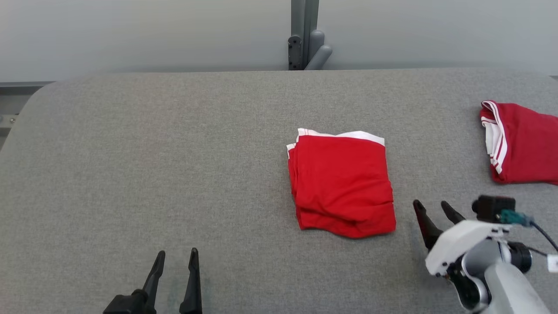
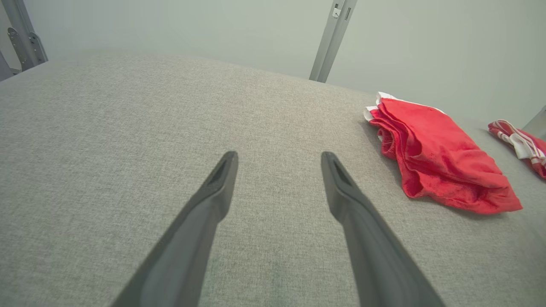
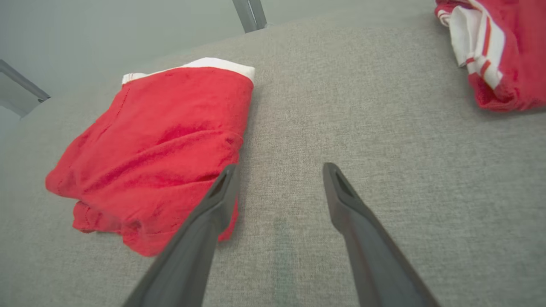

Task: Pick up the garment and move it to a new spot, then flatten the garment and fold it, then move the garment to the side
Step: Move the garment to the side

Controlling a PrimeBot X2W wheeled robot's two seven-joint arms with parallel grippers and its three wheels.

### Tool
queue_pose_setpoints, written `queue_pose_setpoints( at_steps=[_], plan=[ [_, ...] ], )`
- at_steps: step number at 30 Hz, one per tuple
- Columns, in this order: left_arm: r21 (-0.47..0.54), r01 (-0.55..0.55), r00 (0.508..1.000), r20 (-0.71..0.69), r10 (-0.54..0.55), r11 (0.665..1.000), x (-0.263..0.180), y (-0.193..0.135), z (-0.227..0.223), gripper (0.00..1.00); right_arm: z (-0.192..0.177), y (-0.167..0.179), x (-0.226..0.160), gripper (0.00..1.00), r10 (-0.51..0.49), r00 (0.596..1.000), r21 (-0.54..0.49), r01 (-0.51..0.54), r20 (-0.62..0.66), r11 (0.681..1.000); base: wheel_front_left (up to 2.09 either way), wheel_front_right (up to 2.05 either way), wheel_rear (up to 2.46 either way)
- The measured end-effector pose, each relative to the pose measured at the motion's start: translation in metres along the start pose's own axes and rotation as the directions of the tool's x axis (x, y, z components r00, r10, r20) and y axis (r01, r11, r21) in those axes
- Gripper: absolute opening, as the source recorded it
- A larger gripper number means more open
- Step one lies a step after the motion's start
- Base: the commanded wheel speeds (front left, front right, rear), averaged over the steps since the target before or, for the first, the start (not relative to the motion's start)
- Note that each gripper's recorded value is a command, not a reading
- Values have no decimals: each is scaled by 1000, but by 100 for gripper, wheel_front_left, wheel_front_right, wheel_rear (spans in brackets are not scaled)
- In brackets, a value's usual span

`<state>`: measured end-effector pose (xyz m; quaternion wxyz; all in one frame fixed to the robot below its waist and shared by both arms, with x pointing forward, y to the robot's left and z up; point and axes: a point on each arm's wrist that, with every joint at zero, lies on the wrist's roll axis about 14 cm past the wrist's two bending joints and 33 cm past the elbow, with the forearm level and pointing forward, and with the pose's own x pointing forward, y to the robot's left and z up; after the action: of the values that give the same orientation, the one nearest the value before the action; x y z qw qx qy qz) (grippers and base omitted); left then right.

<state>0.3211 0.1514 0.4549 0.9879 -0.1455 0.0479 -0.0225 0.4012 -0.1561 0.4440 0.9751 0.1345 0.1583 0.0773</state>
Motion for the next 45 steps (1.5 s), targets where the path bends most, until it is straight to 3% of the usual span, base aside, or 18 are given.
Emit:
queue_pose_setpoints(
  at_steps=[8, 16, 17, 18, 19, 25, 33, 36, 41, 45],
  plan=[
    [9, 16, 1000, -24, -16, 1000, 10, -5, -6, 100, -8, 25, 51, 100, 55, 974, 68, -41, -218, 997, 0, 0, 0],
    [15, -5, 1000, -18, 5, 1000, 10, 2, -4, 100, -31, 48, 68, 100, 95, 945, 99, -67, -312, 993, 0, 0, 0],
    [16, -5, 1000, -20, 6, 1000, 10, 2, -5, 100, -33, 49, 69, 84, 96, 944, 96, -69, -317, 993, 0, 0, 0],
    [18, -4, 1000, -22, 5, 1000, 10, 1, -5, 100, -34, 51, 70, 22, 100, 942, 92, -74, -320, 993, 0, 0, 0],
    [18, -3, 1000, -23, 3, 1000, 10, 1, -6, 100, -33, 53, 71, 0, 105, 944, 88, -81, -313, 993, 0, 0, 0],
    [18, 16, 999, -29, -15, 1000, 15, -4, -7, 100, -11, 47, 77, 0, 100, 965, 8, -101, -244, 995, 0, 0, 0],
    [18, 79, 996, -45, -78, 997, 28, -22, -12, 100, 76, -27, 75, 0, -28, 988, -221, -5, -150, 975, 0, 0, 0],
    [19, 121, 992, -48, -120, 993, 40, -33, -14, 100, 113, -73, 67, 0, -133, 981, -304, 86, -138, 949, 0, 0, 0],
    [12, 145, 988, -62, -144, 989, 52, -40, -19, 100, 135, -124, 58, 0, -264, 951, -364, 191, -161, 912, 0, 0, 0],
    [3, 164, 983, -88, -163, 987, 56, -45, -28, 100, 144, -166, 48, 0, -389, 907, -472, 274, -164, 838, 0, 0, 0]
  ],
)
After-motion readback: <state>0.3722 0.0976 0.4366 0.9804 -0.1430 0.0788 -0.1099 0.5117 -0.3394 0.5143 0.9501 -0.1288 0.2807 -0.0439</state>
